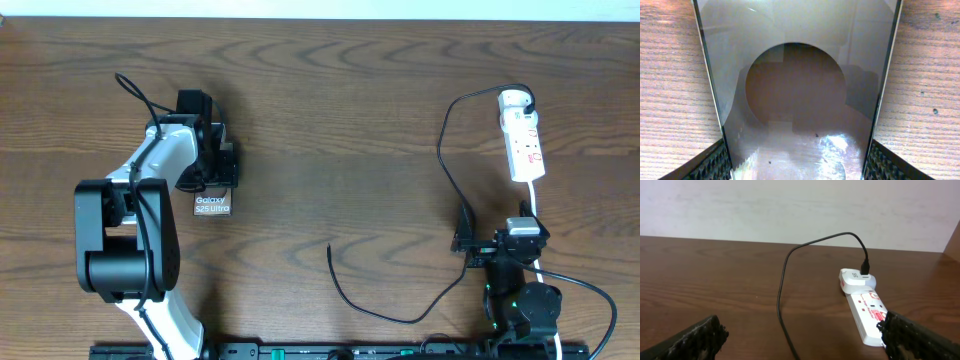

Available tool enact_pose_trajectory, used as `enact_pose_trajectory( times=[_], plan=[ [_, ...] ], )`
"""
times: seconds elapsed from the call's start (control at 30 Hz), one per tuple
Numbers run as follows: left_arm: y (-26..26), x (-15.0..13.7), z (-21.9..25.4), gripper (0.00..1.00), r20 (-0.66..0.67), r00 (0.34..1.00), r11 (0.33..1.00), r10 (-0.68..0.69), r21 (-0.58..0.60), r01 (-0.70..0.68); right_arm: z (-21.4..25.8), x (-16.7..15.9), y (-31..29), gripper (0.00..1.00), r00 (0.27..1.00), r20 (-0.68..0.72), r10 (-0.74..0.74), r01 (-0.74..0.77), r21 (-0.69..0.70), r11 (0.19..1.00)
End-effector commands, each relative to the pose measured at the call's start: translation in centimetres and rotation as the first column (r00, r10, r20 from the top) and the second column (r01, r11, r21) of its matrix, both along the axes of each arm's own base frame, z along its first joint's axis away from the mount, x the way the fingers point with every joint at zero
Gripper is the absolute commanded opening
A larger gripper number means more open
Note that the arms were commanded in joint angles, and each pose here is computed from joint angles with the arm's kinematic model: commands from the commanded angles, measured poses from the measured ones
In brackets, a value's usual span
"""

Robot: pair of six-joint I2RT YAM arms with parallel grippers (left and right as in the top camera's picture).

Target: Plug charger to phone and switch on socket

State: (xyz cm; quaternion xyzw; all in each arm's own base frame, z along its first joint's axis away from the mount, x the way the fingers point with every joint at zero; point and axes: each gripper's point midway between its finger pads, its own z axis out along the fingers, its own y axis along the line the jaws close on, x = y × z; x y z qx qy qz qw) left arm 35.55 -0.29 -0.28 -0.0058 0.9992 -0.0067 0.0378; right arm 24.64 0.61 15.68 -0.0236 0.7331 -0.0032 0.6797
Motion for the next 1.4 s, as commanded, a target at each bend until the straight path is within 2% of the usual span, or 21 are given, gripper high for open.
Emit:
enact_pose_trajectory(
  times=[0.0, 0.13, 0.6, 1.03, 1.1, 1.23, 1.37],
  plan=[
    [-0.2, -0.9, -0.8, 0.27, -0.033, 0.999, 1.0, -0.003, -0.014, 0.003, -0.1, 0.0, 0.0, 0.99, 1.0, 0.0, 0.004, -0.004, -0.012, 1.0],
    [-0.2, -0.8, -0.8, 0.07, -0.032, 0.999, 1.0, -0.003, -0.014, 0.003, -0.1, 0.0, 0.0, 0.99, 1.0, 0.0, 0.004, -0.004, -0.011, 1.0],
    [-0.4, 0.6, 0.1, 0.07, 0.013, 1.0, 1.0, -0.004, -0.022, 0.004, -0.1, 0.0, 0.0, 0.99, 1.0, 0.0, 0.004, -0.004, -0.011, 1.0],
    [-1.1, 3.0, 8.7, 0.07, 0.249, 0.969, 0.998, -0.006, -0.062, 0.022, -0.1, 0.0, 0.0, 0.99, 1.0, 0.0, 0.004, -0.004, -0.011, 1.0],
    [-1.5, 3.1, 10.3, 0.07, 0.288, 0.958, 0.996, 0.0, -0.087, 0.027, -0.1, 0.0, 0.0, 0.99, 1.0, 0.0, 0.004, -0.004, -0.012, 1.0],
    [-3.9, 2.9, 13.9, 0.07, 0.363, 0.931, 0.972, 0.025, -0.226, 0.062, -0.1, 0.0, 0.0, 0.99, 1.0, 0.0, 0.004, -0.004, -0.011, 1.0],
    [-5.8, 2.4, 16.3, 0.07, 0.355, 0.922, 0.921, 0.153, -0.389, -0.003, -0.1, 0.0, 0.0, 0.99, 1.0, 0.0, 0.004, -0.004, -0.012, 1.0]
  ],
)
